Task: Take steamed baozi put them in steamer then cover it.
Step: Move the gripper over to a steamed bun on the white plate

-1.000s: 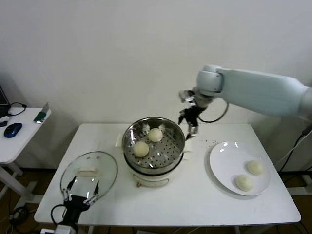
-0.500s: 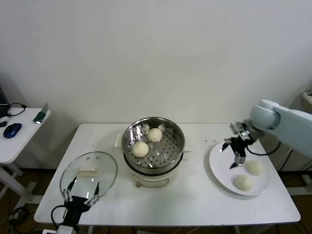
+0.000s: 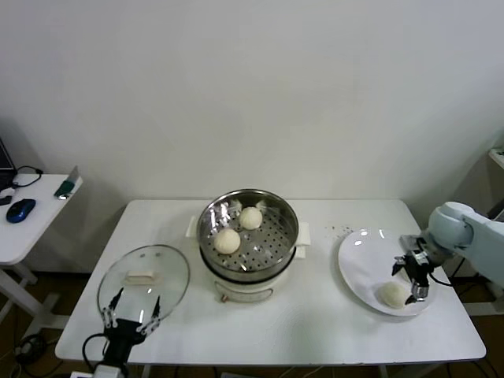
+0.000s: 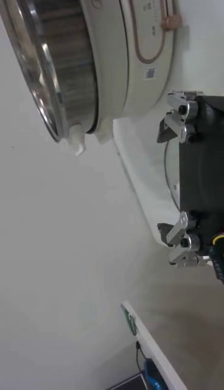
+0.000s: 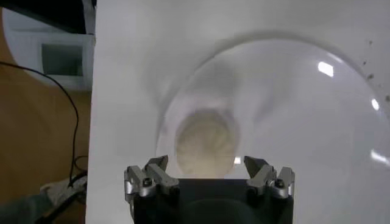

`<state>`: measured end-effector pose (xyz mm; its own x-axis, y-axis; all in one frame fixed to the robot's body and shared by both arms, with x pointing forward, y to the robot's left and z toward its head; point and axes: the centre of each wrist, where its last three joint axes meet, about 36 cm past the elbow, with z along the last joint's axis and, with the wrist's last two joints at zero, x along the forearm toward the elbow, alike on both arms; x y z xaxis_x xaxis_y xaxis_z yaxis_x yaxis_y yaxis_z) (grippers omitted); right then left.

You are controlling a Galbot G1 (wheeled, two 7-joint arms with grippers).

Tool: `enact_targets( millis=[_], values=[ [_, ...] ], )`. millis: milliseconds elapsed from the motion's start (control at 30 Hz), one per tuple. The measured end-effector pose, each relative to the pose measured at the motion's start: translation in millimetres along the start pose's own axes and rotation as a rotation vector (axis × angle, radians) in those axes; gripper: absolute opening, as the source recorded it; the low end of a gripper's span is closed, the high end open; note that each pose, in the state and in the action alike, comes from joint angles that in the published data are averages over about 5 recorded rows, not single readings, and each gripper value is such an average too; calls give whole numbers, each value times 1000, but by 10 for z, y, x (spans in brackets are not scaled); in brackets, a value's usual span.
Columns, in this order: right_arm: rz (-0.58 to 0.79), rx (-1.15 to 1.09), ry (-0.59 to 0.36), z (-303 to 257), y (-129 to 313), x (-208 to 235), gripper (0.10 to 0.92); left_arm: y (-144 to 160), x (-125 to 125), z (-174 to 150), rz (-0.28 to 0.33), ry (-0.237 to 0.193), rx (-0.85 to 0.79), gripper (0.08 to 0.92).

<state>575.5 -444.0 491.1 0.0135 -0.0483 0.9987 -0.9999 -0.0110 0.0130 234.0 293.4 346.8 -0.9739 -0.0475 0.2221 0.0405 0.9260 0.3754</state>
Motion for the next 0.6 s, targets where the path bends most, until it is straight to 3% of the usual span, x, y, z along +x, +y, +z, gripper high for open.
enact_targets(
  millis=[600],
  values=[
    [-19,9,18,-89,-83,-344,823,8,6,58,-8,16,-7,823]
  ],
)
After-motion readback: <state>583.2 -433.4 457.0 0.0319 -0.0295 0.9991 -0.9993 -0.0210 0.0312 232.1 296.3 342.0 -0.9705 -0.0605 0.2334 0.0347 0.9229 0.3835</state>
